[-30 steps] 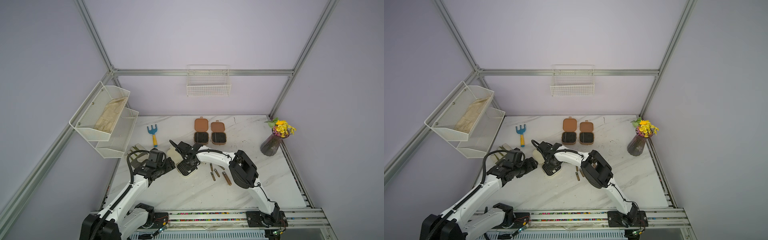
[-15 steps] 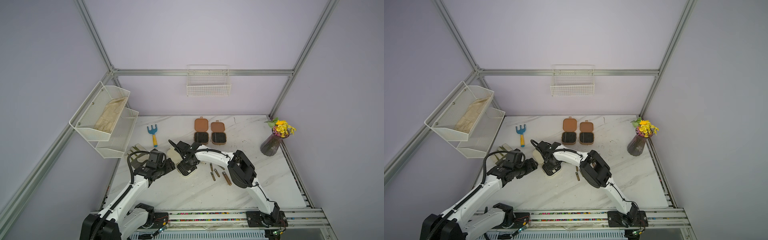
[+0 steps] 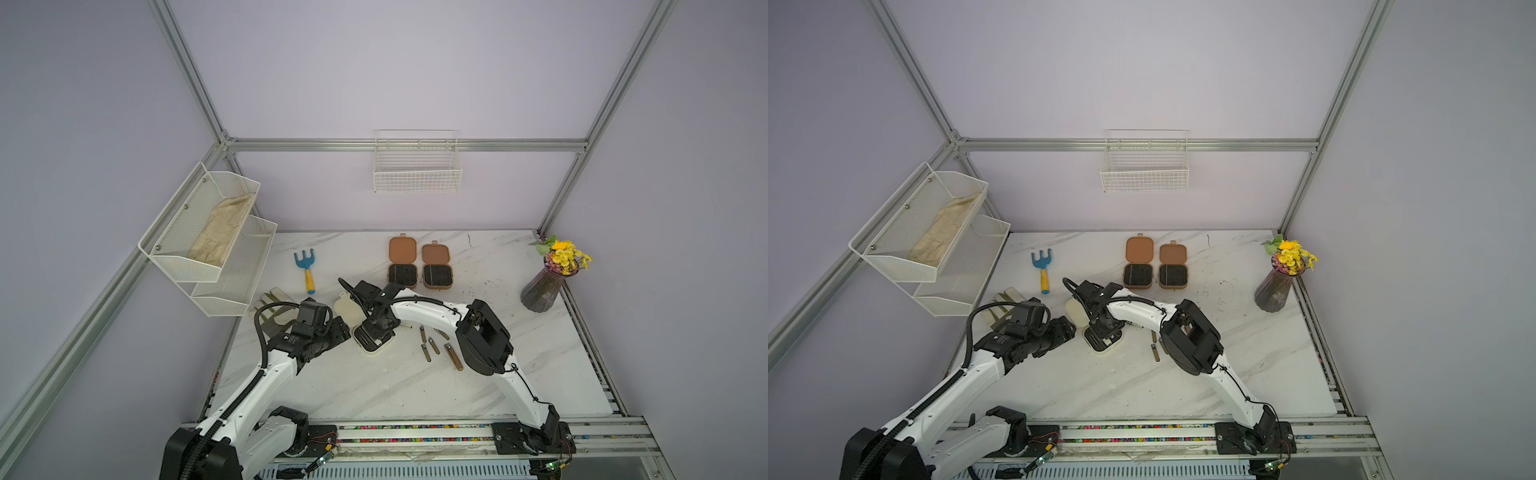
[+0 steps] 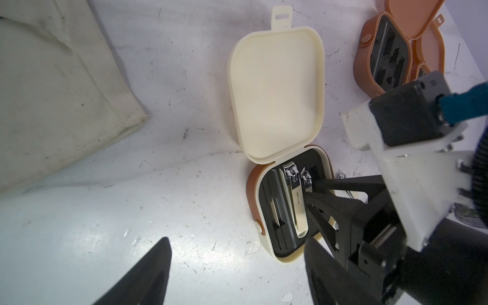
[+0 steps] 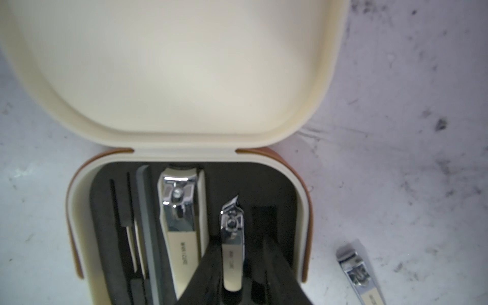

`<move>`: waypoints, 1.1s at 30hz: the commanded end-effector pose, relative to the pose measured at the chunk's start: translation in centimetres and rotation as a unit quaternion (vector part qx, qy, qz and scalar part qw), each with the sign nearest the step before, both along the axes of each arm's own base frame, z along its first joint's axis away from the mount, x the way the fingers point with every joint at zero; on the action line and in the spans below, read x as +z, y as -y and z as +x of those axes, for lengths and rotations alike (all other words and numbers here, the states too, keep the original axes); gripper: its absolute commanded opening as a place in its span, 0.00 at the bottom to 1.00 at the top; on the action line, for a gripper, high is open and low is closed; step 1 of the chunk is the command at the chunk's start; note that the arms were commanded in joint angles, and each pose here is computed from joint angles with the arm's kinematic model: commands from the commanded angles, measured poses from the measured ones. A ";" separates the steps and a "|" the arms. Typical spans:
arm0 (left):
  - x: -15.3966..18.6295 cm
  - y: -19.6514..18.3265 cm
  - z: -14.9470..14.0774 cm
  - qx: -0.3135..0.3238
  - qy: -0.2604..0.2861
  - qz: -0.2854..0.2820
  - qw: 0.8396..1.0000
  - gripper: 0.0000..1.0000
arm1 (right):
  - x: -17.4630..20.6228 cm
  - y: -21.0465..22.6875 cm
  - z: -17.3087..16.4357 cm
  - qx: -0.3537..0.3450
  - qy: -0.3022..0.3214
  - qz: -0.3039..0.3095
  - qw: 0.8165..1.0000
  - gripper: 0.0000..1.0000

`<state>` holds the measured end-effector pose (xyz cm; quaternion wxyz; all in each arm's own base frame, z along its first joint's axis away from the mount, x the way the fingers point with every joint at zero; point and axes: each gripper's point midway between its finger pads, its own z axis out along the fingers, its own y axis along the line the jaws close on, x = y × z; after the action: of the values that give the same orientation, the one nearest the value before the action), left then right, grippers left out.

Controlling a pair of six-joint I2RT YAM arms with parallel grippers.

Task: Organize nail clipper sets
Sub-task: Place the nail clipper in the storage box.

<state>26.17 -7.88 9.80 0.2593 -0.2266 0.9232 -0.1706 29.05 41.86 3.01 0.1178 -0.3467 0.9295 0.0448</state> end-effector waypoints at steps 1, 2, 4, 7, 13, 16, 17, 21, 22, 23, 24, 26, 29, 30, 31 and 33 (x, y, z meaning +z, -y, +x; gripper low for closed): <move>-0.5 0.2 -0.4 -0.001 -0.001 -0.008 1.000 0.78 | 0.3 -0.1 0.3 -0.010 0.004 0.005 1.000 0.30; -0.5 0.2 -0.4 -0.001 -0.001 -0.008 1.000 0.78 | 0.7 -0.2 0.3 -0.011 0.006 0.010 1.000 0.30; -0.5 0.2 -0.3 -0.001 -0.001 -0.008 1.000 0.78 | 1.2 -0.3 0.2 -0.013 0.007 0.018 1.000 0.30; -0.5 0.3 -0.3 -0.001 -0.001 -0.009 1.000 0.78 | 1.9 -0.5 0.3 -0.016 0.010 0.030 0.999 0.30; -0.5 0.3 -0.3 -0.001 -0.001 -0.009 1.000 0.78 | 3.1 -0.9 0.4 -0.024 0.014 0.047 0.999 0.22; -0.4 0.3 -0.3 -0.002 0.000 -0.010 1.000 0.78 | 3.5 -0.9 0.4 -0.028 0.016 0.052 0.998 0.22; -0.5 0.3 -0.3 -0.001 -0.002 -0.009 1.000 0.78 | 3.7 -0.9 0.4 -0.029 0.016 0.054 0.998 0.22; -0.6 0.2 -0.4 -0.001 -0.003 -0.009 1.000 0.78 | 3.9 -0.9 0.3 -0.032 0.018 0.058 0.998 0.23; -0.6 0.2 -0.4 -0.001 -0.003 -0.009 1.000 0.78 | 4.0 -0.8 0.3 -0.033 0.019 0.059 0.998 0.22; -0.6 0.2 -0.4 -0.001 -0.002 -0.009 1.000 0.78 | 4.0 -0.8 0.3 -0.034 0.020 0.060 0.997 0.22; -0.7 0.2 -0.4 -0.001 -0.003 -0.009 1.000 0.78 | 4.1 -0.8 0.3 -0.036 0.020 0.062 0.997 0.21; -0.7 0.2 -0.4 -0.001 -0.003 -0.009 1.000 0.78 | 4.2 -0.9 0.3 -0.036 0.022 0.068 0.997 0.17; -0.7 0.2 -0.4 -0.001 -0.003 -0.009 1.000 0.78 | 4.0 -1.2 0.5 -0.036 0.021 0.070 0.997 0.11; -0.8 0.2 -0.5 0.000 -0.004 -0.009 1.000 0.78 | 3.9 -1.3 0.6 -0.036 0.021 0.070 0.997 0.10; -0.8 0.3 -0.5 -0.001 -0.004 -0.009 1.000 0.78 | 3.8 -1.4 0.6 -0.036 0.021 0.069 0.997 0.10; -0.8 0.2 -0.5 -0.001 -0.003 -0.009 1.000 0.78 | 3.4 -1.5 0.8 -0.037 0.020 0.067 0.997 0.09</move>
<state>26.16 -7.92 9.80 0.2586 -0.2265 0.9232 -0.1719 29.40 43.06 5.85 0.1534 -0.3129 0.9329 0.0905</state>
